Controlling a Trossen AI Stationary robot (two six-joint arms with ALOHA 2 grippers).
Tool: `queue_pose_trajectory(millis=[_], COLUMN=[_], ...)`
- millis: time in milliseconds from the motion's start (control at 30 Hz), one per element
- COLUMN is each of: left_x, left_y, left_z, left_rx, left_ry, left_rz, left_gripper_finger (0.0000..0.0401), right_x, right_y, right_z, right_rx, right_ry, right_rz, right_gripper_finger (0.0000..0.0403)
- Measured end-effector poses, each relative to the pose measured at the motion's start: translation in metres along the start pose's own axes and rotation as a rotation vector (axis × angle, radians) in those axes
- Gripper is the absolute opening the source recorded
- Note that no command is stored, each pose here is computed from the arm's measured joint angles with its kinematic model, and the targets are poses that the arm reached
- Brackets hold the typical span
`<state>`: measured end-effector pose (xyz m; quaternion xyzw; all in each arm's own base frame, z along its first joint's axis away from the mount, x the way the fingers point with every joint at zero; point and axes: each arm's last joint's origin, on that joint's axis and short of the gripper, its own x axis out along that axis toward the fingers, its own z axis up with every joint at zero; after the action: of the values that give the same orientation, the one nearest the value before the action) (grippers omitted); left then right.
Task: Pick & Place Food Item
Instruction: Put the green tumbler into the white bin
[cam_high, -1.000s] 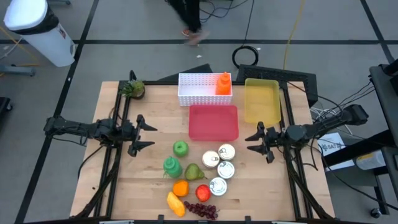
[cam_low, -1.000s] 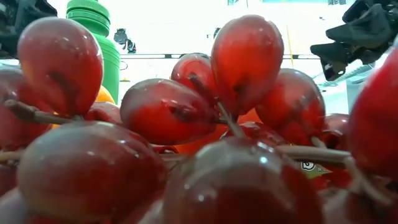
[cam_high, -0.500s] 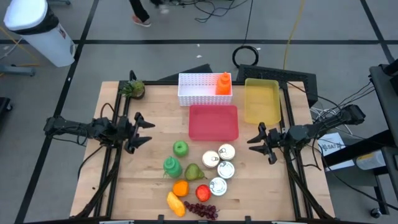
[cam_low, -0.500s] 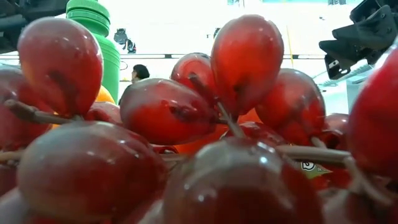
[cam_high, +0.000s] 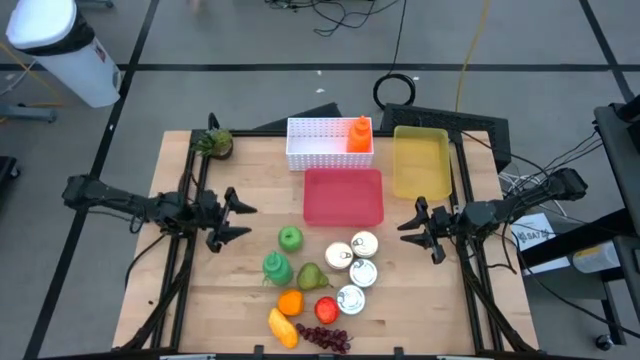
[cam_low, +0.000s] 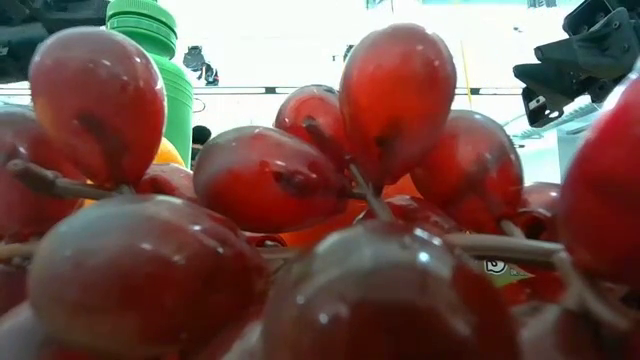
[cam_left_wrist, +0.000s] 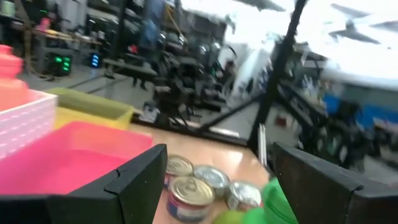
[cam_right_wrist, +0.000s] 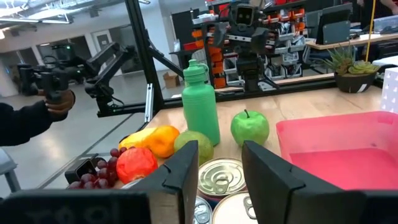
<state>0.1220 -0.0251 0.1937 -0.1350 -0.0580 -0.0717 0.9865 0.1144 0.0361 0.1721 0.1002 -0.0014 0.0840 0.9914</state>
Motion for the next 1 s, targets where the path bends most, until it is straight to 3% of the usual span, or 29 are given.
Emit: queue_pose_trajectory(millis=[300, 633, 1000], left_x=[0.034, 0.067, 0.084], left_y=[-0.03, -0.059, -0.067], left_z=[0.012, 0.02, 0.008], left_rx=[0.126, 0.22, 0.187], left_ry=[0.171, 0.485, 0.551], left_rz=[-0.108, -0.032, -0.019], left_gripper_finger=[0.0301, 0.0301, 0.0301], right_x=[0.0, 0.0, 0.0], right_y=[0.0, 0.0, 0.0], right_z=[0.0, 0.0, 0.0], right_rx=[0.0, 0.0, 0.0], right_ry=[0.0, 0.0, 0.0], right_rz=[0.0, 0.0, 0.0], right_gripper_finger=[0.011, 0.011, 0.011])
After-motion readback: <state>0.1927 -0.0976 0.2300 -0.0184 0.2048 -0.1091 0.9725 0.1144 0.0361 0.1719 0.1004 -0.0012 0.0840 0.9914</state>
